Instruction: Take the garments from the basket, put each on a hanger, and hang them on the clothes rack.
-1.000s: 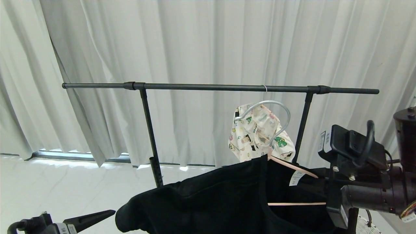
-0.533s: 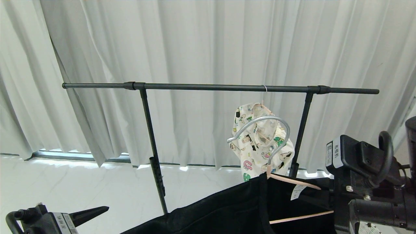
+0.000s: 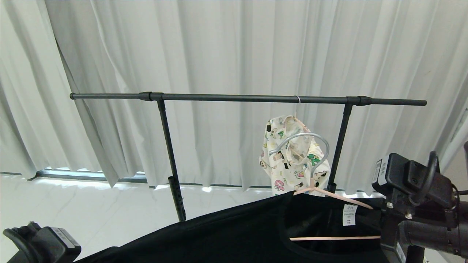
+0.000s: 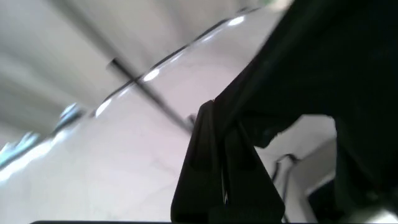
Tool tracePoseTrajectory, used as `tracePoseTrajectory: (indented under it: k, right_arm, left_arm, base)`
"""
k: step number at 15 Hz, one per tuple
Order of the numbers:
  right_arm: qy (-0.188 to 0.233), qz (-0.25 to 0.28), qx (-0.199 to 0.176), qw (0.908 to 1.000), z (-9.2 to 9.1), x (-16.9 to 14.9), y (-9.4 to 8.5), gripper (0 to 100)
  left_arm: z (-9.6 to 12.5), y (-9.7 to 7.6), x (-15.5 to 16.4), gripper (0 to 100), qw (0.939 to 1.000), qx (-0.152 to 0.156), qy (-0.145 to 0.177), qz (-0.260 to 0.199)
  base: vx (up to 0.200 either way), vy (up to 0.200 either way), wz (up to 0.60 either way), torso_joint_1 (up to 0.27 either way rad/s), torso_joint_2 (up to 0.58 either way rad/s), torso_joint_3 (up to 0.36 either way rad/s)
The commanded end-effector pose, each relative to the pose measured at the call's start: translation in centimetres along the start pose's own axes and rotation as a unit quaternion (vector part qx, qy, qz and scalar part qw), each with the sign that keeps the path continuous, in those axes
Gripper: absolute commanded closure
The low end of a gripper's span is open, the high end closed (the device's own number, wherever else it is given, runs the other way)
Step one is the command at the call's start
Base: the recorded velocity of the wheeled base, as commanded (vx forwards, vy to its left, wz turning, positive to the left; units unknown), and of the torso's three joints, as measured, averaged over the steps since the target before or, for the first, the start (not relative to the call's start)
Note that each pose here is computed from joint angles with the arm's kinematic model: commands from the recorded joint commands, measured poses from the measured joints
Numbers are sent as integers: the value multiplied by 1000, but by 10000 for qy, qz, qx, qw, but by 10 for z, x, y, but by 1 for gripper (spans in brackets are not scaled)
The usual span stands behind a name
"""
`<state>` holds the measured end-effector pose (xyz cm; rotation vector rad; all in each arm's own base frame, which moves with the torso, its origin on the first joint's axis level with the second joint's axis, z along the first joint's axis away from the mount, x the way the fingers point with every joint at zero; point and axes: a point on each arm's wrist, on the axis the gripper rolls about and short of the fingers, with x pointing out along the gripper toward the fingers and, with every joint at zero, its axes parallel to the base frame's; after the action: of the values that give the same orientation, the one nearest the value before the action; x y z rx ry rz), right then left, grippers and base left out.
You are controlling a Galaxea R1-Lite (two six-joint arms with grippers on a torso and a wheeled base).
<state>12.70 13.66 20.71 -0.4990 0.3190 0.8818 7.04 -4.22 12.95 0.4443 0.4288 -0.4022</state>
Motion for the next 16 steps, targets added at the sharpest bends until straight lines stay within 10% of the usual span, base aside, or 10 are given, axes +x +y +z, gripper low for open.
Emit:
tracePoseTrajectory:
  k: [1, 5, 6, 12, 16]
  right_arm:
    - [-22, -159, 76, 9998, -4, -6, -4, 100]
    - [-42, -173, 133, 9998, -2, -6, -5, 100]
    - [-38, -187, 141, 9997, -2, -6, -5, 100]
    - [192, -832, 324, 9958, -8, -8, -20, 100]
    - [866, -1935, 668, 9750, -26, -15, -43, 100]
  left_arm:
    - [-15, 6, -5, 100, 9983, -245, 113, 512]
    - [-13, 7, -11, 100, 9985, -41, -89, 535]
    - [-10, 8, -11, 0, 9984, -9, -126, 554]
    - [16, 14, -18, 0, 9970, -92, -649, 411]
    - [32, 18, -18, 0, 9957, -180, -797, 439]
  base:
    - [0, 0, 0, 0, 0, 0]
    - [0, 0, 0, 0, 0, 0]
    - [0, 0, 0, 0, 0, 0]
    - [0, 0, 0, 0, 0, 0]
    - [0, 0, 0, 0, 0, 0]
